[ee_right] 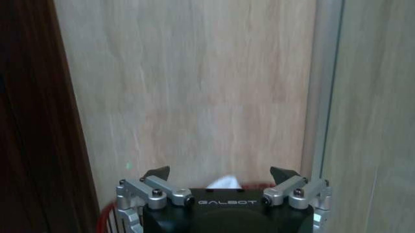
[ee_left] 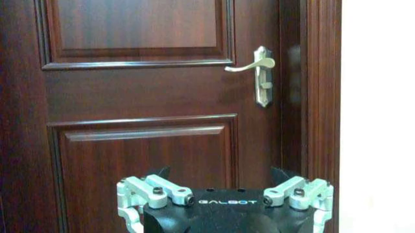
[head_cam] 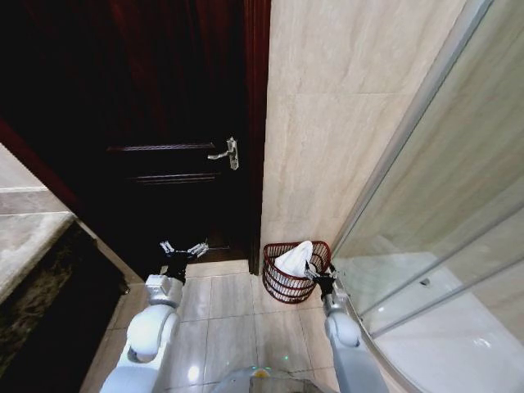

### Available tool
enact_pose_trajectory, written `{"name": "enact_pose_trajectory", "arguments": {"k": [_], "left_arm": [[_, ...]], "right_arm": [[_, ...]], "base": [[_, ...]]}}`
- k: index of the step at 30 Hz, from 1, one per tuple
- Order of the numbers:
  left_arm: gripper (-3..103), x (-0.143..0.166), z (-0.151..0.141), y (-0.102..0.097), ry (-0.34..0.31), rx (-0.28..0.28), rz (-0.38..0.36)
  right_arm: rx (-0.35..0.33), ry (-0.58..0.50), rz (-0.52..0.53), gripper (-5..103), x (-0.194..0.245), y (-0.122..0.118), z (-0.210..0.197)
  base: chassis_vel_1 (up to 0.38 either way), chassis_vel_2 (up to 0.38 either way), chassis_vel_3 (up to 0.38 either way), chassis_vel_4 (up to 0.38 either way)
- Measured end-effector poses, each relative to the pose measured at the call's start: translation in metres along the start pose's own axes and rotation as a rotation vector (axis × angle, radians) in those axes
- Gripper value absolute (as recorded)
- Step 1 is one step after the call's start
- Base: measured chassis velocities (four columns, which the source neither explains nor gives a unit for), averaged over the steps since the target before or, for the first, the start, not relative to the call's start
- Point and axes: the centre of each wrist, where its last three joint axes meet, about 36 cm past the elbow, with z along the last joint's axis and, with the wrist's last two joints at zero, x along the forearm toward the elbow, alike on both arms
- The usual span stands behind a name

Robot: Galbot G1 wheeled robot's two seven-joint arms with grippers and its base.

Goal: Discard the used towel into the hamper.

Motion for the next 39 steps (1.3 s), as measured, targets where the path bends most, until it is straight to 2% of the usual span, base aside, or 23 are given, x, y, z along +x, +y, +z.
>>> {"name": "enact_pose_trajectory", "arguments": {"k": [4, 10, 21, 29, 39], "left_arm": [[100, 0.000, 0.000, 0.000, 0.000, 0.000, 0.000], [100, 0.000, 0.000, 0.000, 0.000, 0.000, 0.000], [100, 0.000, 0.000, 0.000, 0.000, 0.000, 0.000], [100, 0.000, 0.000, 0.000, 0.000, 0.000, 0.000], [100, 0.000, 0.000, 0.000, 0.000, 0.000, 0.000]], "right_arm": [[0.027, -0.063, 0.006, 100, 0.017, 0.001, -0.015], [0.048, -0.105, 0.003, 100, 0.019, -0.001, -0.036], [0.053, -0.101, -0.046, 100, 0.026, -0.039, -0.063], [0.088, -0.160, -0.052, 100, 0.024, -0.035, -0.087], [0.085, -0.175, -0.041, 100, 0.012, -0.032, -0.090]], "base": [[0.000, 0.000, 0.000, 0.000], [0.000, 0.000, 0.000, 0.000], [0.000, 0.000, 0.000, 0.000], [0.000, 0.000, 0.000, 0.000], [0.000, 0.000, 0.000, 0.000]]}}
